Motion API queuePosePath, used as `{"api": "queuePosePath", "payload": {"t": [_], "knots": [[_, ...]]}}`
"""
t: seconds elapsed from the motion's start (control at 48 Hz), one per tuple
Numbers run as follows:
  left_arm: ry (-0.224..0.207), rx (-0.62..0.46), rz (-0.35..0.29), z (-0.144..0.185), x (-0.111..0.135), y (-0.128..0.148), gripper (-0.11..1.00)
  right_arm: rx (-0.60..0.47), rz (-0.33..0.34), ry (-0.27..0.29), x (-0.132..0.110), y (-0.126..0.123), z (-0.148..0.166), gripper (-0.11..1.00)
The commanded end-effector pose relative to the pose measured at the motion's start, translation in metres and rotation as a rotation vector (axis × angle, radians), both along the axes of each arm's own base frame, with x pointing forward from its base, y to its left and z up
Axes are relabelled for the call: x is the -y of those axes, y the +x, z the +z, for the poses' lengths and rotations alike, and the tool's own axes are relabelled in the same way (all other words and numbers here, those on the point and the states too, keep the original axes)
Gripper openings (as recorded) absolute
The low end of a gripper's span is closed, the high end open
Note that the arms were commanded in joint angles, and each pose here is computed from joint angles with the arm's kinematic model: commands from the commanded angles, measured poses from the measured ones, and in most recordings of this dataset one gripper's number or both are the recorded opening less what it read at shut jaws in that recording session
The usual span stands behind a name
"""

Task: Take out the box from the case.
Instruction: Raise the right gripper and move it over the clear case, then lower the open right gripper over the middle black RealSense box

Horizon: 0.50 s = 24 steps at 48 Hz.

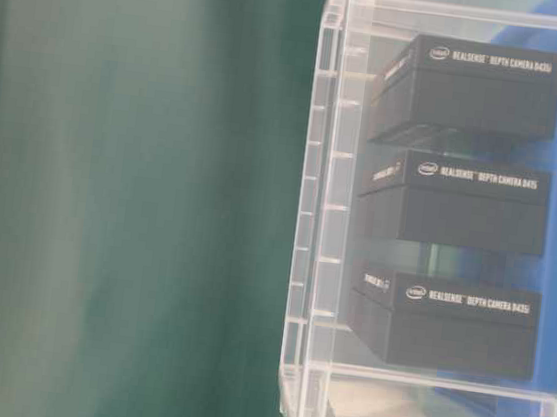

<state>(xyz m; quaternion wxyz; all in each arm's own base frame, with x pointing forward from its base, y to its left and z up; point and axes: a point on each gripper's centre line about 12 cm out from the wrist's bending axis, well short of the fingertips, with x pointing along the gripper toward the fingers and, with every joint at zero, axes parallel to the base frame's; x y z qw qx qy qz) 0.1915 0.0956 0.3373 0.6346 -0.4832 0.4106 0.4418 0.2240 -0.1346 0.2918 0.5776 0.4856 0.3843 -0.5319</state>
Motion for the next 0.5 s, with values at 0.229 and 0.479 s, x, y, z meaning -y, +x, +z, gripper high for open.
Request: {"api": "queuePosePath", "payload": {"t": [0.229, 0.479], "knots": [[0.013, 0.017, -0.002, 0.006, 0.000, 0.001, 0.94, 0.029, 0.022, -0.002, 0.002, 0.033, 0.009, 0.95], [0.012, 0.018, -0.003, 0.006, 0.000, 0.001, 0.94, 0.045, 0.046, -0.003, 0.003, 0.062, 0.012, 0.95]]}}
